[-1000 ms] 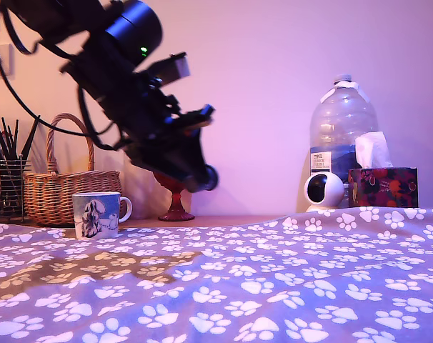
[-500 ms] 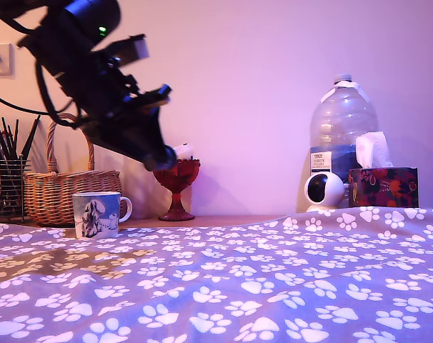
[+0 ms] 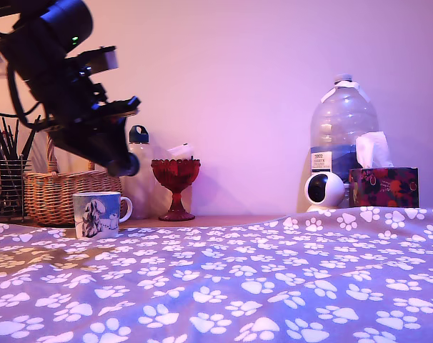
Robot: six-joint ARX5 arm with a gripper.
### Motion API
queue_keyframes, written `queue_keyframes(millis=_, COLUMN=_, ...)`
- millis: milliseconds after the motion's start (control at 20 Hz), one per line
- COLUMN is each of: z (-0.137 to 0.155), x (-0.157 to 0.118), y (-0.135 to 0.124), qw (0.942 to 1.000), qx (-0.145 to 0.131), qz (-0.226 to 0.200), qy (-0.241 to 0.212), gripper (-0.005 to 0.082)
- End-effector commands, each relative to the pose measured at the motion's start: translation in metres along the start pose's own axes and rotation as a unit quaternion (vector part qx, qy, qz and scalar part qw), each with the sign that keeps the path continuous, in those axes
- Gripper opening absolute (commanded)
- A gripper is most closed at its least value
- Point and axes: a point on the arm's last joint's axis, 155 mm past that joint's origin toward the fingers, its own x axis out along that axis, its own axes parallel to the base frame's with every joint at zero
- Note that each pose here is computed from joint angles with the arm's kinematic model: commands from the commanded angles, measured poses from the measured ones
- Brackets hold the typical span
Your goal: Pick the coffee capsule and then drop it inside the coffee cup in front of you
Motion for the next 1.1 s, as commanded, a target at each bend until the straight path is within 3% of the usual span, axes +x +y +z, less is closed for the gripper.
queue_keyframes(millis=0, z=-0.001, x=-0.002, y=0.011, qw=0.9999, qx=-0.006, qz=0.009, qy=0.000, gripper=0.0233)
queue_keyframes(millis=500, z=0.003, x=-0.011, y=0.068, qw=0.9969, qx=-0.042, qz=0.064, qy=-0.019, gripper=0.0233)
queue_keyframes(millis=1050, z=0.016, x=-0.013, y=0.077, qw=0.9950, qx=-0.036, qz=0.082, qy=-0.044, gripper=0.0233)
